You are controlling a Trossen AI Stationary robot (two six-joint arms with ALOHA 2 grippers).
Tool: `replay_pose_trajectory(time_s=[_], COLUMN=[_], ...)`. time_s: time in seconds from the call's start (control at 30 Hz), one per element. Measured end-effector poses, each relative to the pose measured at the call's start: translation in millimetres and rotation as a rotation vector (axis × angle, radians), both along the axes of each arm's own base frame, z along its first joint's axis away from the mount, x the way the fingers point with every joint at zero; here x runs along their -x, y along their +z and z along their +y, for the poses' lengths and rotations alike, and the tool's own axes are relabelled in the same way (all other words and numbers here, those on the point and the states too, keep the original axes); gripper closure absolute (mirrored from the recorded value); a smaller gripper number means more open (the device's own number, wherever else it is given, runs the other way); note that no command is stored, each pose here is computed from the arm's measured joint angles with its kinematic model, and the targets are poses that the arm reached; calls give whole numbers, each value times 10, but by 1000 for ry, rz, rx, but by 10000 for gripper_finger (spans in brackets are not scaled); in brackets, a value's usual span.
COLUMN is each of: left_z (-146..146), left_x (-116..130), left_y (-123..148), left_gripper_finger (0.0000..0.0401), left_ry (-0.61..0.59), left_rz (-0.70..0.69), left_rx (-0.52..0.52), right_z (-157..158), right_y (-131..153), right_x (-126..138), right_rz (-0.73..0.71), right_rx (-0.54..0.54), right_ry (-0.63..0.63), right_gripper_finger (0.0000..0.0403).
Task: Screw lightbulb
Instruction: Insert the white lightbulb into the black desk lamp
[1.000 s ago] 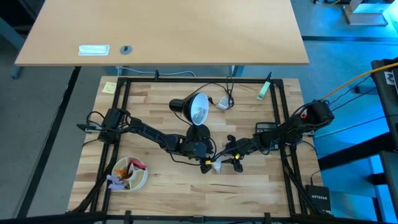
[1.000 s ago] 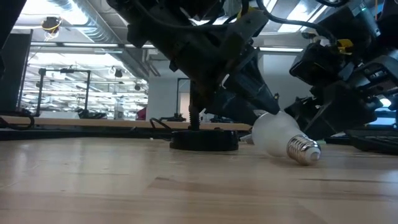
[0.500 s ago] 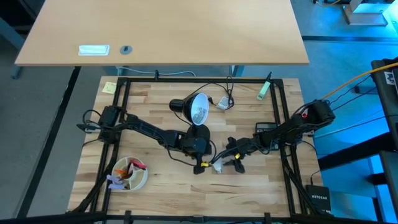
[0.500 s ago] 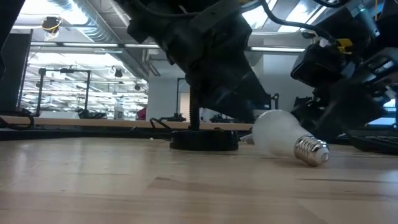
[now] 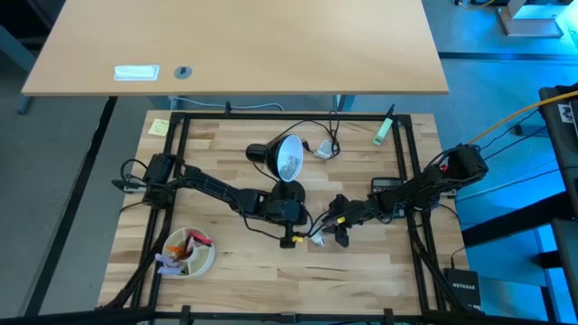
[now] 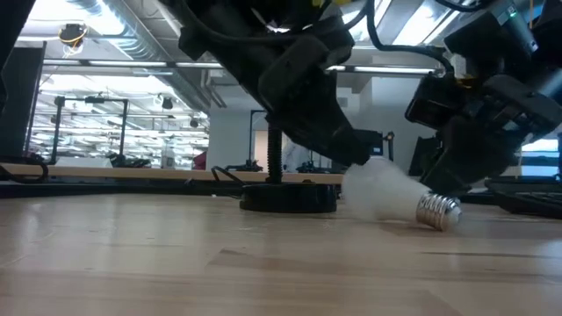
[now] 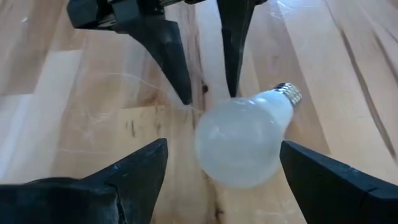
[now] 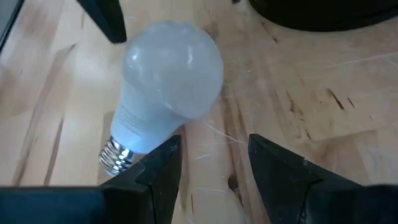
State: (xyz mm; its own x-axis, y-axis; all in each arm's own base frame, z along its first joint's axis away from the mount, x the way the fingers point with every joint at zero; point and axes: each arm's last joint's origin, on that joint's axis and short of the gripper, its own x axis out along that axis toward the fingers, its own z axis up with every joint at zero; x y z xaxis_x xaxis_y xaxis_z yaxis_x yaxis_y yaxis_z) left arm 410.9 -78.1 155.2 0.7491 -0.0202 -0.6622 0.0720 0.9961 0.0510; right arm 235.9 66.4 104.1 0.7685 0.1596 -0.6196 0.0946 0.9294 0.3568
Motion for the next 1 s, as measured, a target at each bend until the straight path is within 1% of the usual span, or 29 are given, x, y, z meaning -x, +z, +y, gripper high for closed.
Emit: replay_pose_trajectory(time_s=[0.1, 0.17, 0.23, 0.4, 0.5, 0.63, 0.8, 1.0], left_z=[-39, -91, -148, -227, -251, -263, -269, -207], left_x=[-11, -7, 4, 19, 24, 12, -30, -53], left_y=[-64, -111, -142, -125, -147, -216, -188, -182], left_gripper_finger=[100, 100, 100, 100, 100, 100, 100, 87], left_ry=[4, -6, -23, -25, -30, -34, -12, -13], left_rz=[4, 16, 25, 16, 22, 28, -27, -24], left_rx=[30, 31, 26, 40, 37, 36, 75, 144], right_z=[-1, -7, -6, 16, 46, 77, 68, 63], right_y=[16, 16, 4, -26, -26, -40, -17, -10], right_x=[-19, -38, -52, -132, -211, -245, -213, -196], right_rz=[-32, -57, -71, -65, -68, -52, -20, -6], right_rx=[7, 29, 49, 68, 59, 40, 46, 63], right_ry=[-18, -39, -34, -25, -4, 66, 71, 81], right_gripper_finger=[214, 214, 214, 214, 214, 214, 214, 214])
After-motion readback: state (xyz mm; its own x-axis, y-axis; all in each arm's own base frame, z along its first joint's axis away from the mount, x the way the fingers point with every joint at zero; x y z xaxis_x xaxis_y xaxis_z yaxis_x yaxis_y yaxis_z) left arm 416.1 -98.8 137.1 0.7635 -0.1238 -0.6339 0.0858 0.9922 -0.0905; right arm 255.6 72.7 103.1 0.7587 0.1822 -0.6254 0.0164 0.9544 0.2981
